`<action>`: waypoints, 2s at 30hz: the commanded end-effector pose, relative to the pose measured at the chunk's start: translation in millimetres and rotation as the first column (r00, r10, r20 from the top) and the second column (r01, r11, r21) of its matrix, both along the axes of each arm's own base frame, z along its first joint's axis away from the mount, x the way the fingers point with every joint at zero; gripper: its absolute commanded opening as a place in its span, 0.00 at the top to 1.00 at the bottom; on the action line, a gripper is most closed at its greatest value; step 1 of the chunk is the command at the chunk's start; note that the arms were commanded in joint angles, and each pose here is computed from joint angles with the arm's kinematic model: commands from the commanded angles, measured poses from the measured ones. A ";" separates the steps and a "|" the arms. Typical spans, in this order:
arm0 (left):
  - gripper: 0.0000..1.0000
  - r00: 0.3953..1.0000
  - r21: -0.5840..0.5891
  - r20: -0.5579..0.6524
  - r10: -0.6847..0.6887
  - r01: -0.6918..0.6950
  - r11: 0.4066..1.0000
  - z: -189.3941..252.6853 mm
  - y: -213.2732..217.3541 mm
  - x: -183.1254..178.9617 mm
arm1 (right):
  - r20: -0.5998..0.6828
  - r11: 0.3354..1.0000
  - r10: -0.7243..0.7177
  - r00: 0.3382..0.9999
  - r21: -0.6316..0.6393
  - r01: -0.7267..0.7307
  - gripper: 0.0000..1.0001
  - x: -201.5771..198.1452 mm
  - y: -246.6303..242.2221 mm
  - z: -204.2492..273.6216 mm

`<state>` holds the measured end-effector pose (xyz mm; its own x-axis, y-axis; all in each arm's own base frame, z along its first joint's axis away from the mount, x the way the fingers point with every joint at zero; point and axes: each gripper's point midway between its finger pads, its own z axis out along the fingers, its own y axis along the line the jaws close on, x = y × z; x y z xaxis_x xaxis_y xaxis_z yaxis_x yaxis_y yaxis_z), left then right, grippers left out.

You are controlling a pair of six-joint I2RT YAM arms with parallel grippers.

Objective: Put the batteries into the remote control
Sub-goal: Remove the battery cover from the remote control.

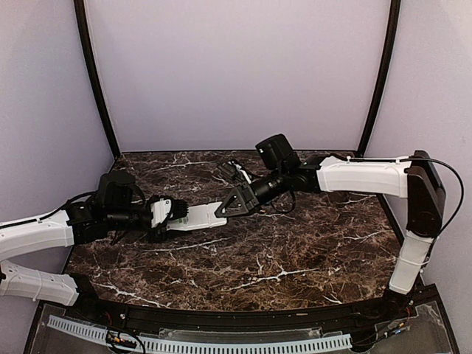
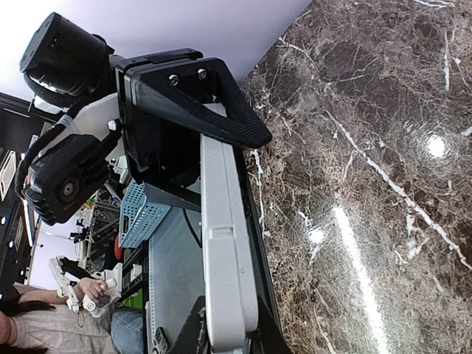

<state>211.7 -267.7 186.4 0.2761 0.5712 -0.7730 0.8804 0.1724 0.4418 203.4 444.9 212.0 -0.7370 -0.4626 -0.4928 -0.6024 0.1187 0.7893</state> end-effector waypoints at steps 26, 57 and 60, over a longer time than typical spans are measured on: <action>1.00 1.000 -0.021 -0.024 0.006 -0.006 1.000 2.3 1.1 -1.3 | -0.054 0.997 -0.031 0.998 0.065 0.034 0.70 8.4 -13.5 16.2; 1.00 0.999 0.042 -0.049 0.020 -0.018 0.999 -12.3 2.3 3.5 | -0.045 0.999 -0.002 0.999 0.040 0.004 0.88 -4.2 -9.8 20.0; 1.00 0.999 0.038 -0.051 0.019 -0.017 0.999 -11.6 1.4 3.4 | -0.049 0.999 0.011 0.999 0.053 -0.008 0.88 -6.7 -7.4 21.1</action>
